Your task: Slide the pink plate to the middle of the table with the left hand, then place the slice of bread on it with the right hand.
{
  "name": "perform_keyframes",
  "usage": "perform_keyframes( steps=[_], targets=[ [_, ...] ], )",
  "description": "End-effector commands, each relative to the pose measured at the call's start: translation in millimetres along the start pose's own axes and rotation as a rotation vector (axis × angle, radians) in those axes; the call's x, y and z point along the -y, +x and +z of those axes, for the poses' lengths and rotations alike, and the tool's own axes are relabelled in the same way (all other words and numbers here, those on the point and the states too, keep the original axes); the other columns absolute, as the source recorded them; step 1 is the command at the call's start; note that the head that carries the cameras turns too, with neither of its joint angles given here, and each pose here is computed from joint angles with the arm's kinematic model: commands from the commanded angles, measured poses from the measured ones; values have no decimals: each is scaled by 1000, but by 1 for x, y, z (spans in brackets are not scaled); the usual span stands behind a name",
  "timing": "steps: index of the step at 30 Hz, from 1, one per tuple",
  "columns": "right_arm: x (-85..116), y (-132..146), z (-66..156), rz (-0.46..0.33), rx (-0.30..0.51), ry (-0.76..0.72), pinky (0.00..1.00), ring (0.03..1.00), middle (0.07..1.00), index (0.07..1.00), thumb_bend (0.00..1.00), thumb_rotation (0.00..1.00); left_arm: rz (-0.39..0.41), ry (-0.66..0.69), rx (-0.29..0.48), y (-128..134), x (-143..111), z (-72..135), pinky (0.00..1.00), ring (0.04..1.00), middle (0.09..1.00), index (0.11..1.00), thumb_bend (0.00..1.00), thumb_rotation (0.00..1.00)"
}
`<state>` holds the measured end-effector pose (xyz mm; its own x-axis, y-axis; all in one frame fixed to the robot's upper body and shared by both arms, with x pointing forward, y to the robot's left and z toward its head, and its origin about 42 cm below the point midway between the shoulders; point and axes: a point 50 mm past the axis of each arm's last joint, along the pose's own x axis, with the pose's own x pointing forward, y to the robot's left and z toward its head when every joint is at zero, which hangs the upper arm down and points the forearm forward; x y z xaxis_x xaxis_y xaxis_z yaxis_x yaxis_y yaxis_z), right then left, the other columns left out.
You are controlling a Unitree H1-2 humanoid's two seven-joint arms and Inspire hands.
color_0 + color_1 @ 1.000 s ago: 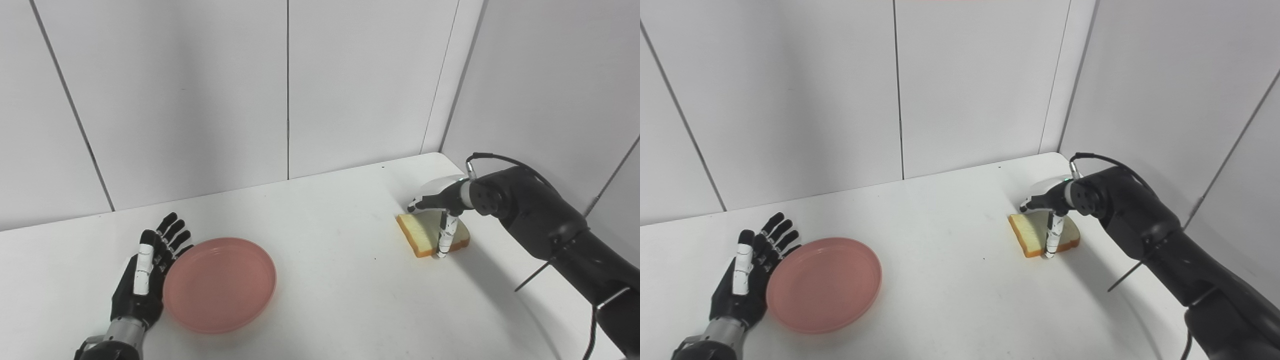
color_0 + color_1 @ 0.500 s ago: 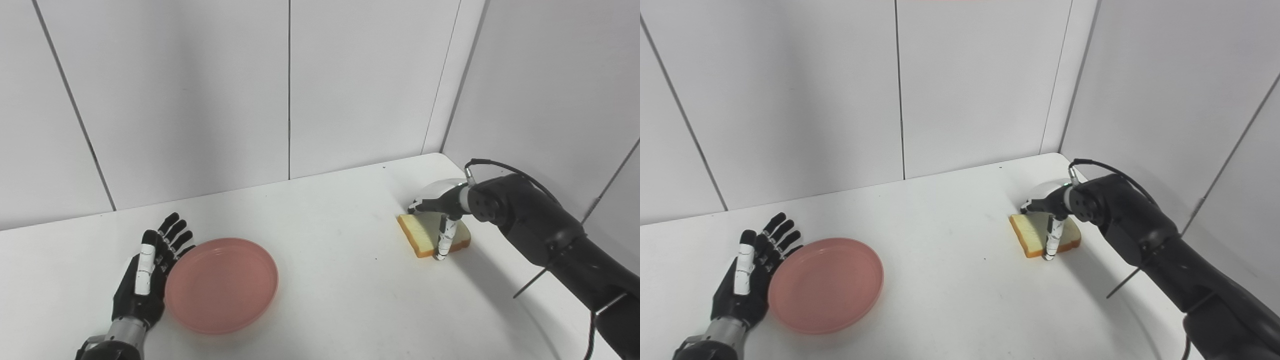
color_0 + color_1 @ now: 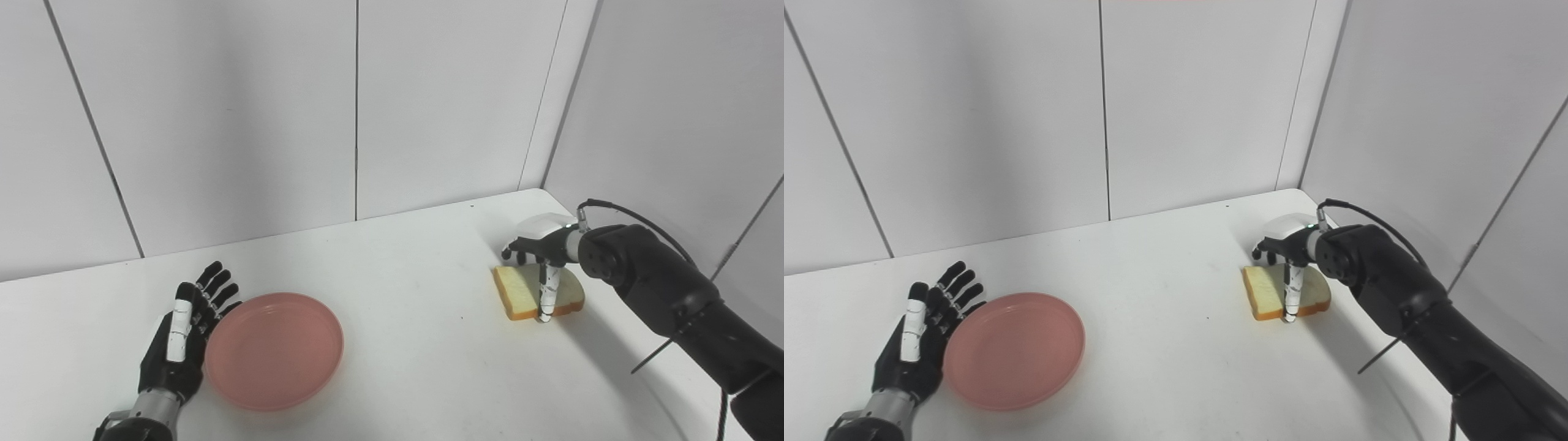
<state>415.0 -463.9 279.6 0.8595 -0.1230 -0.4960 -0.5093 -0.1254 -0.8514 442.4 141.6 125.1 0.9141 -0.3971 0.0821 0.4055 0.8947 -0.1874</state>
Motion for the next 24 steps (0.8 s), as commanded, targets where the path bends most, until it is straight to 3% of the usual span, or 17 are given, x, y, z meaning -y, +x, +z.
perform_keyframes(
  steps=[1,14,24],
  targets=[
    [-1,-4,-9,30,-20,12,463,498,565,821,843,194,8,-16,-40,-5,0,-10,818,899,930,869,906,887],
    [6,-8,-1,43,-23,-6,539,574,641,821,860,251,9,-19,-36,-4,0,-7,813,902,920,868,906,892],
    [41,-24,23,-32,64,-24,432,490,584,829,891,252,12,-23,-39,-3,3,-8,826,902,923,863,901,885]
  ],
)
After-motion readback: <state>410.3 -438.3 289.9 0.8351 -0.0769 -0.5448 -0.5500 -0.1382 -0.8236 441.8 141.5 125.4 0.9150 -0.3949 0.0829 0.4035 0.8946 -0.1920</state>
